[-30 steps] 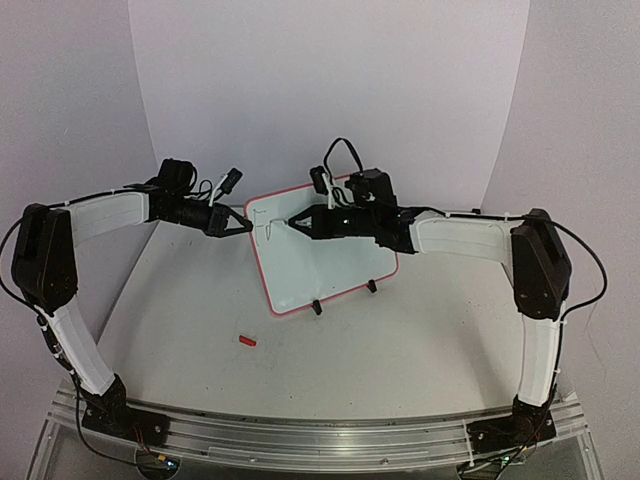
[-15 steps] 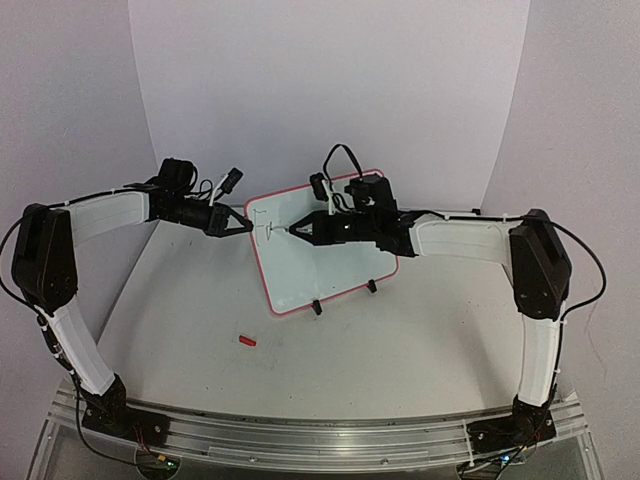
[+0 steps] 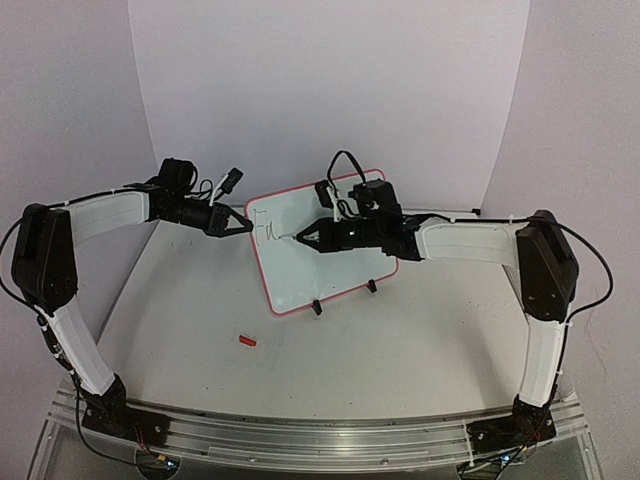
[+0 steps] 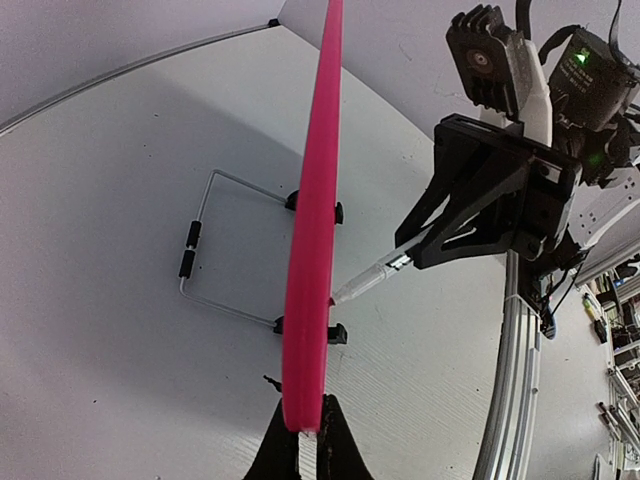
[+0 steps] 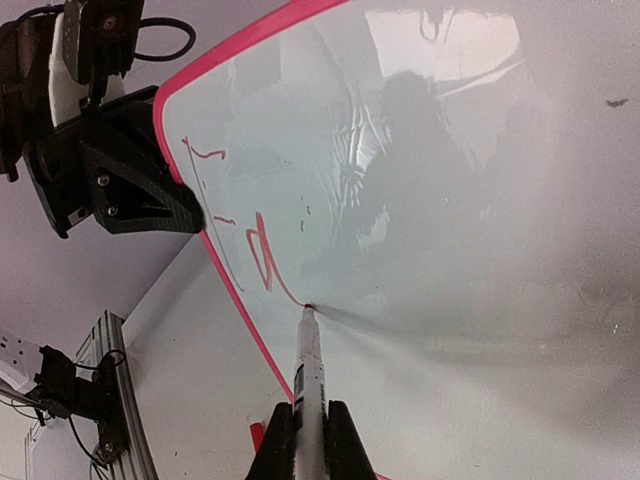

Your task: Write a sentence on the whiteboard

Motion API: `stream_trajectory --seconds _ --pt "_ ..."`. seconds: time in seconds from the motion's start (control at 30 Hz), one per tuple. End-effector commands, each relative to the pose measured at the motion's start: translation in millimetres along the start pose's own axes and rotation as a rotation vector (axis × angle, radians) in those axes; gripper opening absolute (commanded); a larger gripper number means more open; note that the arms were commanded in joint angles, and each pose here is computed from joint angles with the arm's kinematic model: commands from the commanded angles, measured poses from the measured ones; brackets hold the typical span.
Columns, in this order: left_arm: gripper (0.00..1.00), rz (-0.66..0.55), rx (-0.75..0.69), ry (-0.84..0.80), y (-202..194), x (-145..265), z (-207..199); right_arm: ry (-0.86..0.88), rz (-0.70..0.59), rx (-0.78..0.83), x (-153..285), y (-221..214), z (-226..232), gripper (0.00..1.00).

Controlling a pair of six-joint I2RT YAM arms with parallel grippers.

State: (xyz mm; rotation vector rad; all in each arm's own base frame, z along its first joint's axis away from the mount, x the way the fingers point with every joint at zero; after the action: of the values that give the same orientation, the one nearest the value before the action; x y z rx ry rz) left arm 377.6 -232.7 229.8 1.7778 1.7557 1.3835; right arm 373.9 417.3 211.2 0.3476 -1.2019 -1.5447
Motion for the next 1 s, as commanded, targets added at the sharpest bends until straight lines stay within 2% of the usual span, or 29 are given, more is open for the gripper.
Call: stream_trajectory --seconds 0.0,0.2,0.97 --pt "0.0 0.013 -0.056 -0.027 5.6 -1.6 -21.5 0.022 -0.123 0.065 28.9 46.1 23.9 0.0" --pt "0.0 0.013 -0.057 -0.028 5.6 -1.9 -22.1 0.084 -0.147 0.067 32.3 57.9 37.1 0.0" --pt "0.0 0.015 -0.062 -0.029 6.1 -2.4 -24.1 0.017 -0.105 0.02 4.3 45.5 12.8 0.0"
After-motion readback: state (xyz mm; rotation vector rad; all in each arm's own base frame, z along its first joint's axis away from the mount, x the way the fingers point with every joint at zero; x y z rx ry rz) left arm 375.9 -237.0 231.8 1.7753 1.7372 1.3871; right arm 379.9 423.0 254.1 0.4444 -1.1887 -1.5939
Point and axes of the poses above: each gripper's point midway between its finger pads, its own x axis back along the fingers, its own z axis along the line the jaws close on, y = z × x, the point moved 3 cm from there along x, back along the fingers, and after that the axes turned 5 degrees about x, right-handed, at the moved point
